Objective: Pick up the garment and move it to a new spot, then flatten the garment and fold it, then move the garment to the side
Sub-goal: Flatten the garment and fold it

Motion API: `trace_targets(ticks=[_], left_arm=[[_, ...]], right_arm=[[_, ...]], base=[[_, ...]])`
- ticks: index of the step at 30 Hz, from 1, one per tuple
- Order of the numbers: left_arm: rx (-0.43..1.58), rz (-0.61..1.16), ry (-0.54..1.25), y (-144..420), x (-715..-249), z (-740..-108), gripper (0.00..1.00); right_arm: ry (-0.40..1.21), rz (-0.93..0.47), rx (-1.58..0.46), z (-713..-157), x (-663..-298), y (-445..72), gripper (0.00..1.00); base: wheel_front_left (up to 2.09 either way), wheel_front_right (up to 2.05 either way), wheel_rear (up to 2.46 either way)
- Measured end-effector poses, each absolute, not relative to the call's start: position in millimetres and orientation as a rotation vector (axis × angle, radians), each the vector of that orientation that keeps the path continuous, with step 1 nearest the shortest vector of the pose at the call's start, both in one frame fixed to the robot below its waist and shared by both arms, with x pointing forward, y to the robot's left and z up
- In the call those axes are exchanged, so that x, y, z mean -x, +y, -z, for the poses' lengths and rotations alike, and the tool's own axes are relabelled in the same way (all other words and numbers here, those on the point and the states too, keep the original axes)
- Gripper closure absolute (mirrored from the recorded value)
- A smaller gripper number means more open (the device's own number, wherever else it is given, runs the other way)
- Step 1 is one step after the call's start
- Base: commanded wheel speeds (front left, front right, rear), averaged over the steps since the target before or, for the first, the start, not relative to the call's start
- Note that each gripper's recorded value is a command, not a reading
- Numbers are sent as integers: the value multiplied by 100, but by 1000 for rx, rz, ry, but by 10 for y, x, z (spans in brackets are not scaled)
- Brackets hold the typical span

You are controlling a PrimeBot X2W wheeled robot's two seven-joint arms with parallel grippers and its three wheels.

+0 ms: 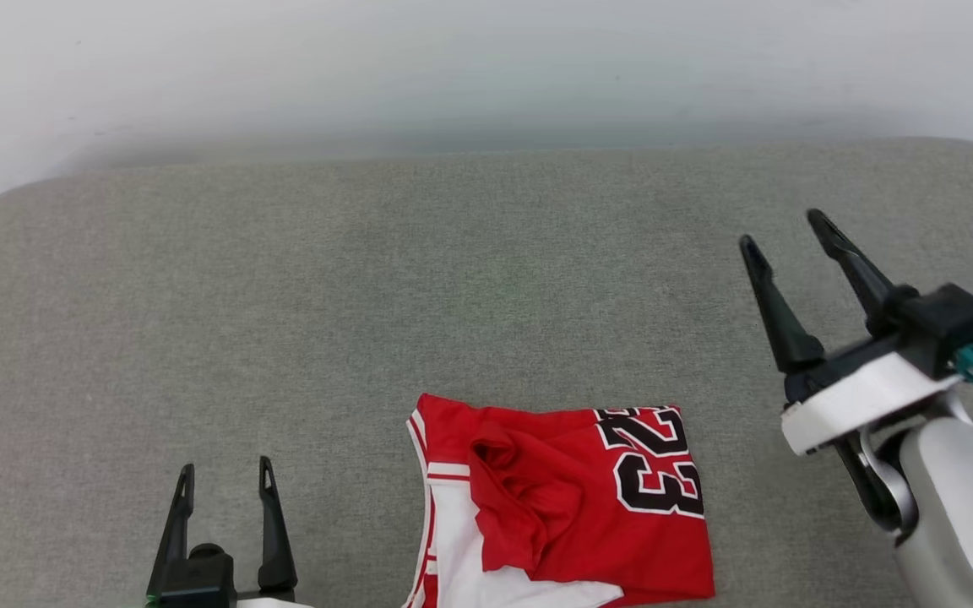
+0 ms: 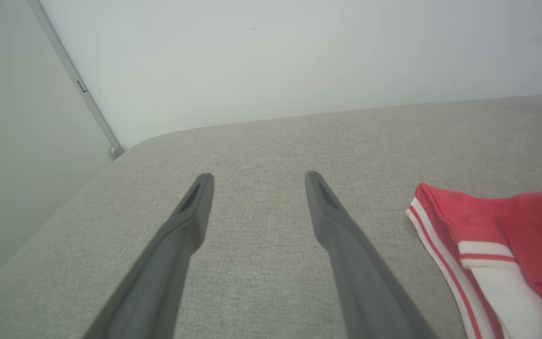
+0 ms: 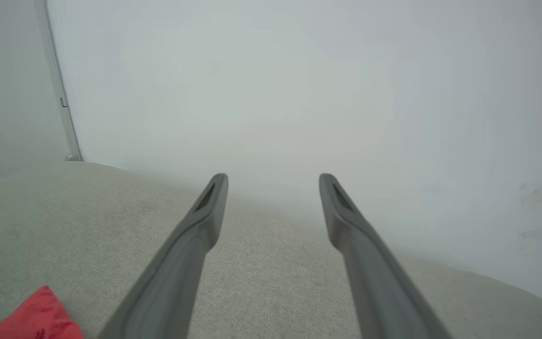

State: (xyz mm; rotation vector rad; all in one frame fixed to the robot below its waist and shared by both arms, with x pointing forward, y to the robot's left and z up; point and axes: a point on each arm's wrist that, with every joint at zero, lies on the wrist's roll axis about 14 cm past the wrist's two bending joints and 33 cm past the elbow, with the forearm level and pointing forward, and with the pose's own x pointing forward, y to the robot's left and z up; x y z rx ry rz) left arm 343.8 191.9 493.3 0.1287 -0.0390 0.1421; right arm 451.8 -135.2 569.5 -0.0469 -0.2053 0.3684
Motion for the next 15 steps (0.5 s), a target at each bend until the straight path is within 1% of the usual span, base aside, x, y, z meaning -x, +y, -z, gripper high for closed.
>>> trace_targets(ticks=[5, 9, 15], left_arm=[[-128, -123, -44, 1887, -3455, -4945, 0], [-128, -119, -49, 1883, -3445, -4958, 0], [-127, -113, -56, 1880, -3411, -4982, 0]], right_arm=[[-258, -262, 8, -5759, -4325, -1562, 0], [-238, -170, -36, -5628, -4138, -1742, 0], [-226, -105, -60, -5540, -3887, -1844, 0]], base=[[0, 0, 0], [0, 0, 0], [0, 0, 0]])
